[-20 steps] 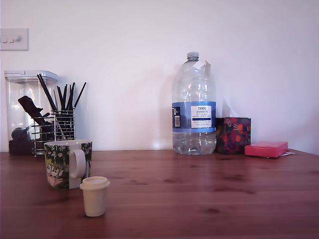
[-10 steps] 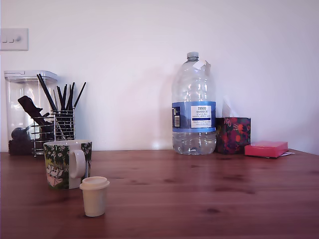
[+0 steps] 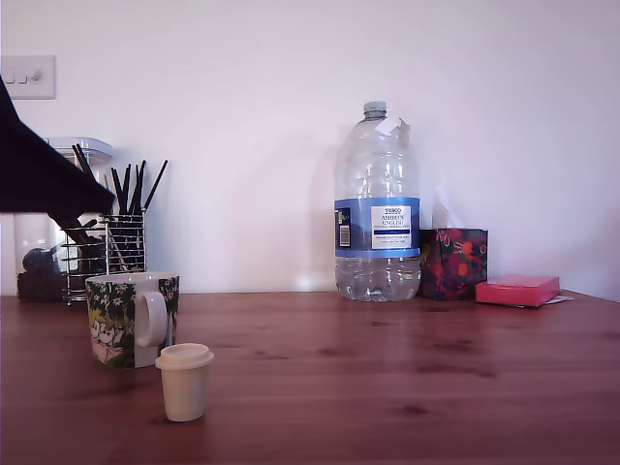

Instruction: Pick up the coffee capsules from the table one by one and drop them inside the nearest coffee cup

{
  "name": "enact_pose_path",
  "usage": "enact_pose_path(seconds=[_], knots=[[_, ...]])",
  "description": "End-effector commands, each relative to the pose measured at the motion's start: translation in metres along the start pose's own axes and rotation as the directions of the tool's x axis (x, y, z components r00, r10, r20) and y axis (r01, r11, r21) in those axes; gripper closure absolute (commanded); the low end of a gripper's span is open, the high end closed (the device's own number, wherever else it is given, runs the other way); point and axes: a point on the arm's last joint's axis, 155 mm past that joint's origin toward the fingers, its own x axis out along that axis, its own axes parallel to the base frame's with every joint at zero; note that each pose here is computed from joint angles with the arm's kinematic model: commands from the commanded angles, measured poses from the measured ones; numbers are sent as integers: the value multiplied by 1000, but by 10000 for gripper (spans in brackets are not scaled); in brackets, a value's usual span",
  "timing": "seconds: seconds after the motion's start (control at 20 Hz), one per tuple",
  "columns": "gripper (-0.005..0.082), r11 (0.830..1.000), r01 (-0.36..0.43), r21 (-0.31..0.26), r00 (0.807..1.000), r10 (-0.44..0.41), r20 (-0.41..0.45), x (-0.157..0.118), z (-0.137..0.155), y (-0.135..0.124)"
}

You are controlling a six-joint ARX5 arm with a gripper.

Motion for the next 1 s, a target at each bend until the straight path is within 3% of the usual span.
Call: enact_pose_path(seconds=[0.0,0.4,0.55,0.6,0.75,0.8,0.95], knots=[[791,999,-39,12,999,39,-13,1,-10,7],[791,998,-65,8,998,65,14,2,-53,11],[755,998,-64,7,998,64,6,2,-55,11],[657,998,-63,6,998,63,7,2,-55,11],[155,995,-103,-7,994,103,22,1,-51,18],[83,994,-106,-1,994,106,30,2,-49,19],[77,993,-114,0,993,114,31,4,-49,22]])
